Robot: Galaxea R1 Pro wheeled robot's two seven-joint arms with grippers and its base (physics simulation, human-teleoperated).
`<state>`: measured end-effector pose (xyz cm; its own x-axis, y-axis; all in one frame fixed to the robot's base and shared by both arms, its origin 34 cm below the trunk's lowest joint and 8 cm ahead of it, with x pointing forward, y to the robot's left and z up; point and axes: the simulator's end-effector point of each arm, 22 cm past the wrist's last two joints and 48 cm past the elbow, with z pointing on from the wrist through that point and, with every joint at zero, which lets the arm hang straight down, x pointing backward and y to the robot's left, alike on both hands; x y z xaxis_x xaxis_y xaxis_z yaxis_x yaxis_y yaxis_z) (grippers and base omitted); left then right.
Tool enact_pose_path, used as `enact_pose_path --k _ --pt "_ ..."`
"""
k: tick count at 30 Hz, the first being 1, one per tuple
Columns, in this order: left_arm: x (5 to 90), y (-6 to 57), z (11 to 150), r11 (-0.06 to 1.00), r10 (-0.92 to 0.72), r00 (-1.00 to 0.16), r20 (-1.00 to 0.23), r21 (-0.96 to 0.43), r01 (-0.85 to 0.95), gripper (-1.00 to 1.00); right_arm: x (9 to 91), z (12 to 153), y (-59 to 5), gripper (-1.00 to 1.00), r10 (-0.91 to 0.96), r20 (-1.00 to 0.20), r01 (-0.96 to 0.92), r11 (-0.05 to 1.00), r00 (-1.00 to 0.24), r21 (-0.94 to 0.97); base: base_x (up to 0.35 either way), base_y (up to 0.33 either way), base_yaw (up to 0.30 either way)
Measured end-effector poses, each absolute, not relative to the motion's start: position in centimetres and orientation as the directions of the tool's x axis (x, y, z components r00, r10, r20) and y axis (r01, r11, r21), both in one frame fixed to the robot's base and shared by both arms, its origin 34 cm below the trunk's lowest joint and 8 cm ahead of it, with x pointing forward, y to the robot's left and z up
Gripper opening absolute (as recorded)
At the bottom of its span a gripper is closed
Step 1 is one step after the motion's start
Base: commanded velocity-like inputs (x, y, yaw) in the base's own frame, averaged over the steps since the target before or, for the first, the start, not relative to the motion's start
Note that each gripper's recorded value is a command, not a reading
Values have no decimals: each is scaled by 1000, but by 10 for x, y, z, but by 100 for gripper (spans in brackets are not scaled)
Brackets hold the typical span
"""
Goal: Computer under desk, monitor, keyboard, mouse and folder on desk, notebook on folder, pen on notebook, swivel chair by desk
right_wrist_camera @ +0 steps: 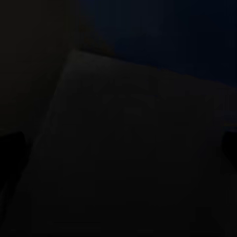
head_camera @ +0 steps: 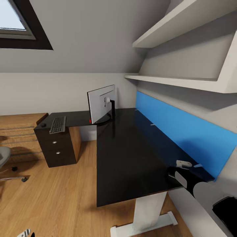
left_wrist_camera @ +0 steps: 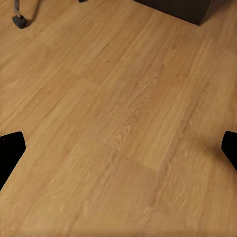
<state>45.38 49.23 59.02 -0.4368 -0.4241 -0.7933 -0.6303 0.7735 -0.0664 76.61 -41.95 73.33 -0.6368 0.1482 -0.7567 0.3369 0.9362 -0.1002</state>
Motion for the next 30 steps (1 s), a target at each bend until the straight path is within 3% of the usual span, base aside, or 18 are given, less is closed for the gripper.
enact_pose_path --k 10,30 --pt "454 492 590 774 -424 -437 -793 -66 -630 100 766 733 -419 100 147 -756 336 937 -637 -101 -146 0 0" --pt "454 492 595 773 -424 -438 -793 -65 -631 100 762 734 -421 100 152 -746 339 935 -648 -104 -8 0 0"
